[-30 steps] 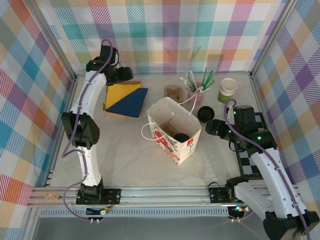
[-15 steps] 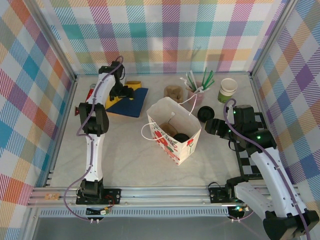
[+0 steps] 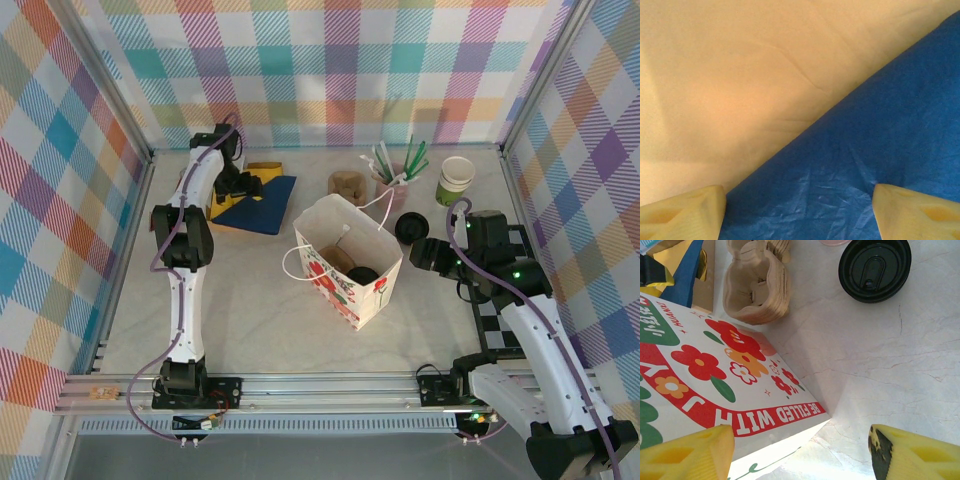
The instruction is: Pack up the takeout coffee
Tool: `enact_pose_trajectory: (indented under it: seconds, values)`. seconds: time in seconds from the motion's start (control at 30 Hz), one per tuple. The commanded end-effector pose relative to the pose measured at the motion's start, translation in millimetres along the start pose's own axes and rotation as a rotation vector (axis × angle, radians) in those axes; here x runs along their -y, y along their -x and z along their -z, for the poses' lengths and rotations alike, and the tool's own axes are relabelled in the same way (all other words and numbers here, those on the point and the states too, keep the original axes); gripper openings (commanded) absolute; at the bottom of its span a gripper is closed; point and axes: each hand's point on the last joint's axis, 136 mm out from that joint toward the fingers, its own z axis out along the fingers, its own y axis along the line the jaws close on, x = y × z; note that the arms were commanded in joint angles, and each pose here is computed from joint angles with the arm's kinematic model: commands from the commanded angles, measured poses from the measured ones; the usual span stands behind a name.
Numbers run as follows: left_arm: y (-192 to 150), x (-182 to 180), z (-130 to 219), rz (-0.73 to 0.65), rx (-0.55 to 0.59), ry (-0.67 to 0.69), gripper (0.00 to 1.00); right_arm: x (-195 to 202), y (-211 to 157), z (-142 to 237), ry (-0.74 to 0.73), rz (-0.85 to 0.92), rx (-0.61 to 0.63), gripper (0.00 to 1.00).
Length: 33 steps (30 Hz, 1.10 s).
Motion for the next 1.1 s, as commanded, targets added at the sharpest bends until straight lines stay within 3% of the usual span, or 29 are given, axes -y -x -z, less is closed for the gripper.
enact_pose_trajectory:
  seconds: [0.0,0.1,0.27,0.63,0.7,0.8,0.83,1.07]
  values:
    - [-3,3,-3,-0.007,-0.017,-0.029,0.73,-1,0,0,0.012,0.01,0.005,0.71]
    - [-4,5,-2,-0.004,-0.02,-0.035,0.61,-1,0,1,0.013,0.01,0.006,0.71]
    - [-5,6,1,-0.006,-0.022,-0.042,0.32,-1,0,3,0.01,0.012,0.011,0.71]
    - [-7,10,12,-0.01,-0.012,-0.058,0.09,1,-1,5,0.008,0.012,0.016,0.71]
    - [-5,8,16,-0.015,0.003,-0.041,0.16,0,-2,5,0.008,0.012,0.015,0.71]
    - [-1,4,22,-0.013,0.024,-0.024,0.52,1,-2,5,0.007,0.014,0.015,0.71]
    - [0,4,23,-0.011,0.029,-0.027,0.59,1,-2,5,0.005,0.013,0.015,0.71]
    - [0,3,20,-0.02,0.022,-0.037,0.73,1,-2,4,0.005,0.014,0.015,0.71]
